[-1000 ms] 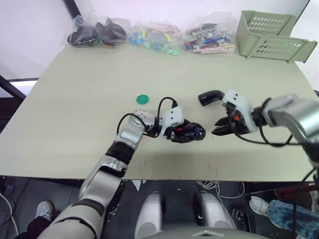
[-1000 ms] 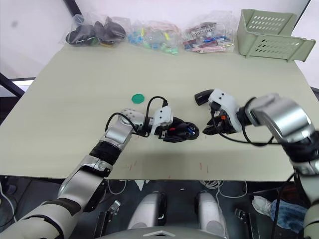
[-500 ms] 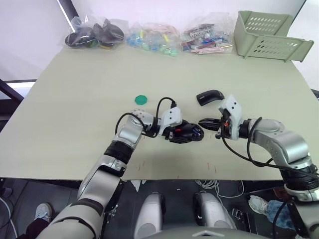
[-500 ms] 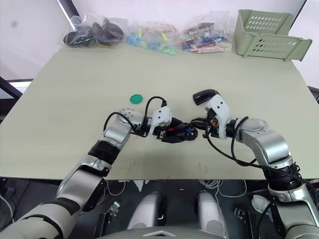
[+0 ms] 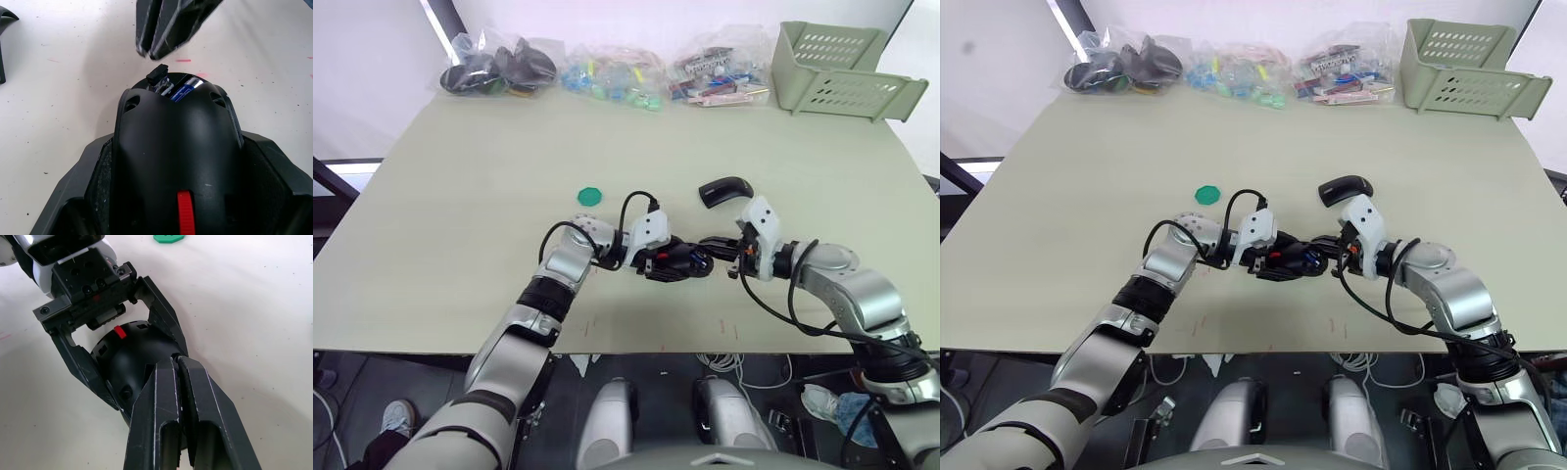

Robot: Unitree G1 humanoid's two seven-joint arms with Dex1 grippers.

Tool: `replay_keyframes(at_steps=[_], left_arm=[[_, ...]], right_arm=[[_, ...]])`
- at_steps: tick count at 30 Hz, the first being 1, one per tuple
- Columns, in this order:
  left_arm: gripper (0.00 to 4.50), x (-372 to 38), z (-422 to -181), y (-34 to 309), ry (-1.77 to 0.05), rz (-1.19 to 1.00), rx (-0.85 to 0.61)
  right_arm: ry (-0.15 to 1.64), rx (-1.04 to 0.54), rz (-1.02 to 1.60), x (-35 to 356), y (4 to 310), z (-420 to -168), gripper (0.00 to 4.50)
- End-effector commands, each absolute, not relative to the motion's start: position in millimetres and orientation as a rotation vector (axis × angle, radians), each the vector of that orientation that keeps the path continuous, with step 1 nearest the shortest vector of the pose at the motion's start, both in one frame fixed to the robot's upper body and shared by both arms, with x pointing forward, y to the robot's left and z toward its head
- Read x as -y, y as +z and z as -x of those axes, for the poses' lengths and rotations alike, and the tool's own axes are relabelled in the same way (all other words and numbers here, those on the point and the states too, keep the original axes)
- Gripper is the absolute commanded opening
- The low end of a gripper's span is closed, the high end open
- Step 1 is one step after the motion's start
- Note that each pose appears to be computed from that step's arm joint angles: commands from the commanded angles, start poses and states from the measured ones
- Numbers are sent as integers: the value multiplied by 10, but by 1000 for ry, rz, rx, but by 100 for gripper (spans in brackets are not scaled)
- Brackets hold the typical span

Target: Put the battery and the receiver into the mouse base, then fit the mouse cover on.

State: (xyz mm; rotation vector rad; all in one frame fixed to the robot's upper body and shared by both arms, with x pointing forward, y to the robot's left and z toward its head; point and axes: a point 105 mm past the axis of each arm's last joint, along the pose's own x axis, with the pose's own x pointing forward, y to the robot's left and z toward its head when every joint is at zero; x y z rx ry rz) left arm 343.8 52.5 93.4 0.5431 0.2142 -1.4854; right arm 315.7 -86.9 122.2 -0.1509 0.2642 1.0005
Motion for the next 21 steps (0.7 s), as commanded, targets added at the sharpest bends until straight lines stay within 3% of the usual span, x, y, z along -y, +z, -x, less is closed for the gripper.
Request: replay_keyframes(at_steps=[1, 7, 21], left_arm=[[297, -530, -3448, 966, -1488, -561, -215], [297, -522, -3452, 967, -1488, -559, -215], [297, -510, -3468, 968, -1481, -558, -212]], right_arm=[[995, -246, 159, 867, 1226, -3153, 17], [959, -342, 202, 957, 922, -3163, 17], [956, -478, 289, 1037, 576, -3109, 17]])
